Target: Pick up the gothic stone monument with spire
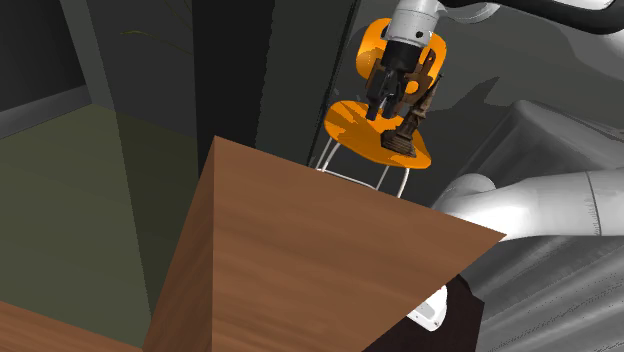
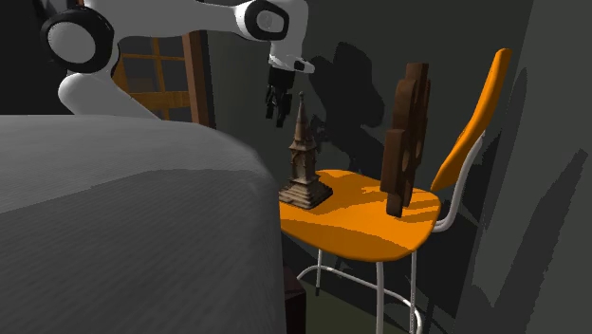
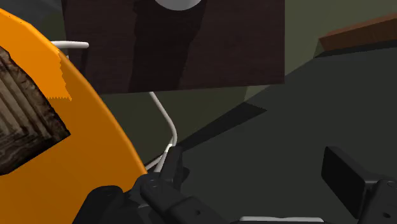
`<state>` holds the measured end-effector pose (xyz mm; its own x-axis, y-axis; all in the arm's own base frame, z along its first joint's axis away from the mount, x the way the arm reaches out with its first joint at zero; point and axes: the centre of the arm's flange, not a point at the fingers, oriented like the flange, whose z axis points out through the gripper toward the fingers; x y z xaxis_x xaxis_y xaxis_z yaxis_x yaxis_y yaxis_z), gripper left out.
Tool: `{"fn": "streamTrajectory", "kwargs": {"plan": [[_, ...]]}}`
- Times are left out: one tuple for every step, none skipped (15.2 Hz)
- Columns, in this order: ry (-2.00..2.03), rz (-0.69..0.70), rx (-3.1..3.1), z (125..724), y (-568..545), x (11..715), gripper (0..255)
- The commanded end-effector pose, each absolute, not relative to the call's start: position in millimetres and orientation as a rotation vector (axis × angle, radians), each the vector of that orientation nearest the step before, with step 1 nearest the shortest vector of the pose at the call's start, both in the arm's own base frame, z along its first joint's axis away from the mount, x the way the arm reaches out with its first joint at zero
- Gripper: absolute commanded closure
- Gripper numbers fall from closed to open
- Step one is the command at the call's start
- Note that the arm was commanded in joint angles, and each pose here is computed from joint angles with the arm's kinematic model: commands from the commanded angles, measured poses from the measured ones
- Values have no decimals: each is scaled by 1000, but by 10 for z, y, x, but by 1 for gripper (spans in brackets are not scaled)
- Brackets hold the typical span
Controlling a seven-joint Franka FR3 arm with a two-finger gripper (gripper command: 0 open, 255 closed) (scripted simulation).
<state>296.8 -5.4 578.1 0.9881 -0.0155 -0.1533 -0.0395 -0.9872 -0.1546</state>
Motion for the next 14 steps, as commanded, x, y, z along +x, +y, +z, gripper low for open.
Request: {"fn": "streamTrajectory", "kwargs": {"plan": [[41,228,-2975,5781,-54,2968,0],[-1,230,-2986,5783,-160,2938,0],[-44,233,-2997,5787,-267,2910,0],[-87,236,-3008,5791,-375,2886,0],[-130,239,-3017,5797,-483,2864,0],[-173,241,-3026,5804,-592,2846,0],[-217,244,-3035,5811,-701,2831,0],[-261,247,-3043,5820,-811,2819,0],[-305,249,-3050,5829,-921,2811,0],[-350,252,-3057,5840,-1031,2805,0],[-394,254,-3063,5851,-1141,2803,0],[-439,257,-3069,5864,-1250,2804,0],[-485,259,-3073,5877,-1360,2808,0],[-530,261,-3077,5892,-1469,2816,0]]}}
